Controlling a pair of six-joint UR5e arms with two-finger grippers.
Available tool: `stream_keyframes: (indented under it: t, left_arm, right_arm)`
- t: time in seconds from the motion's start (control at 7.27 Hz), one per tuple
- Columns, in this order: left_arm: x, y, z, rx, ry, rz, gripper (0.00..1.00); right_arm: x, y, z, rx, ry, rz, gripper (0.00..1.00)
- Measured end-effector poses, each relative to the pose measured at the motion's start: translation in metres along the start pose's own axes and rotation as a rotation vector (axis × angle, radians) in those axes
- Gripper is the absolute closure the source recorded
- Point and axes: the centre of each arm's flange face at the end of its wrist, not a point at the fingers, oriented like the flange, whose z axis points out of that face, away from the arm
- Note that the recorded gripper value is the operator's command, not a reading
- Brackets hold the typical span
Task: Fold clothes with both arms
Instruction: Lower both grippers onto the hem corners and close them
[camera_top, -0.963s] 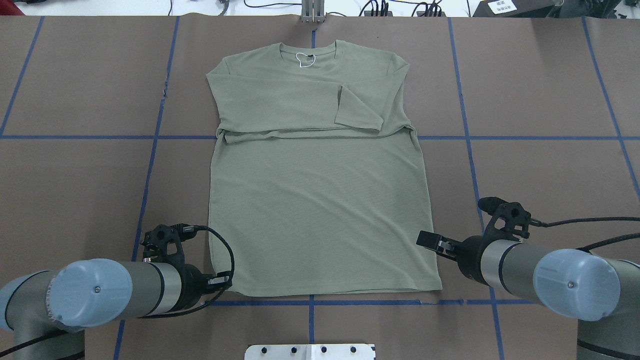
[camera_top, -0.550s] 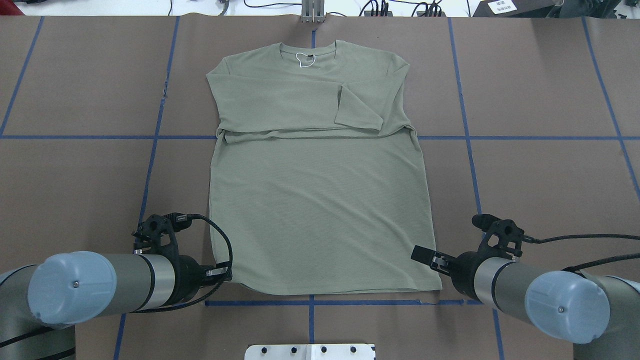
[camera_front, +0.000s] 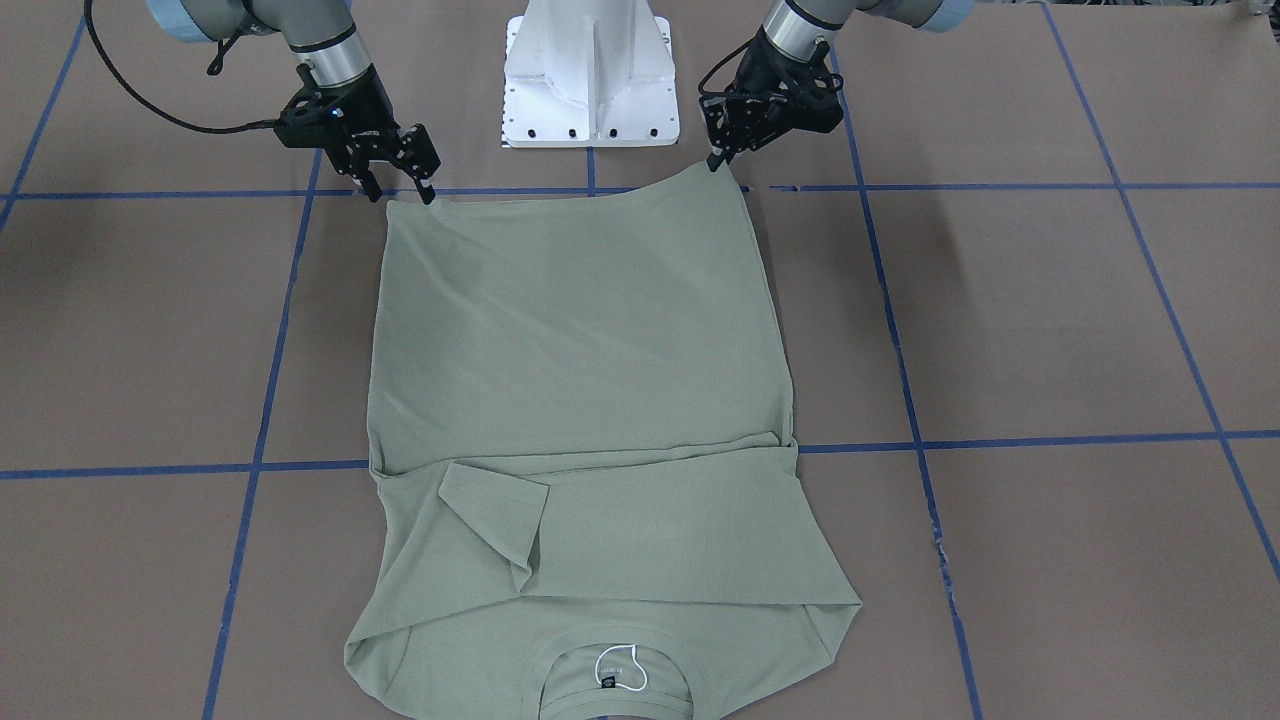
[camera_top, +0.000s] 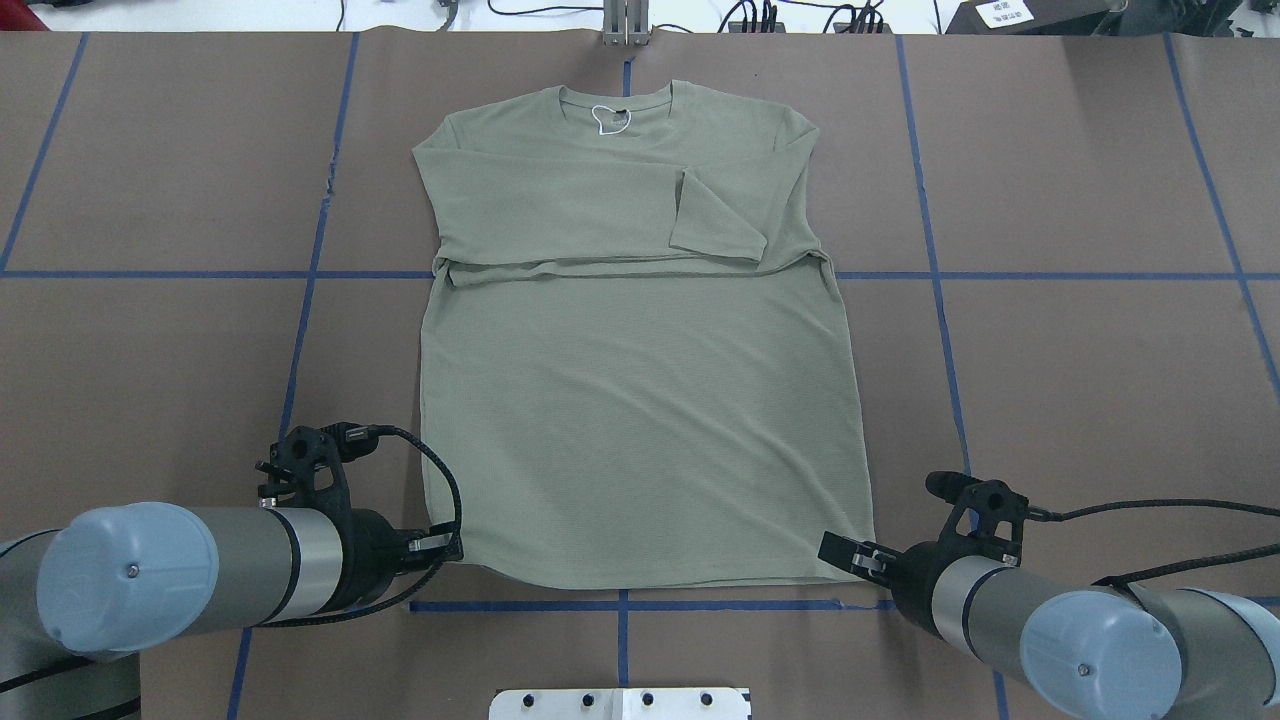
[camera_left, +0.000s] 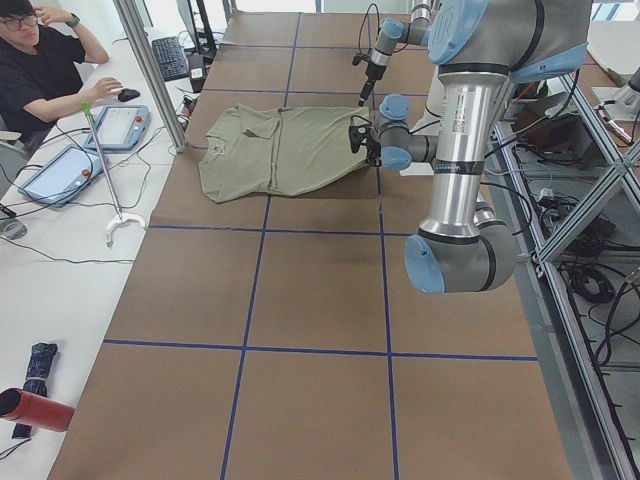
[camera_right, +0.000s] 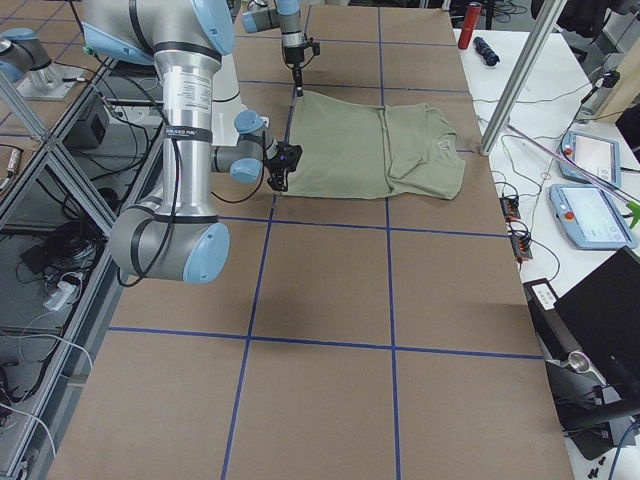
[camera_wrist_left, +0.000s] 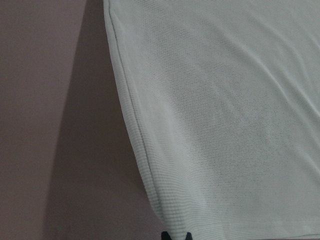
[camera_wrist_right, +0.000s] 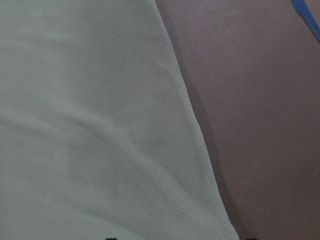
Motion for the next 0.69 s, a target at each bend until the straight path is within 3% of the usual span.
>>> stream_keyframes:
  t: [0.41,0.55,0.69]
  left_arm:
    - [0.001,0.0,-0.004,0.0,0.007,0.0,1.0]
    - [0.002,0.0,-0.005,-0.001,0.009,0.001,1.0]
    - [0.002,0.001,-0.006,-0.001,0.011,0.001,1.0]
  right_arm:
    - [0.011,0.01,0.013,0.008,0.028,-0.023,0.19]
    - [0.013,0.012,0.016,0.011,0.033,-0.027,0.31]
    - [0.013,0.013,0.018,0.011,0.034,-0.028,0.54]
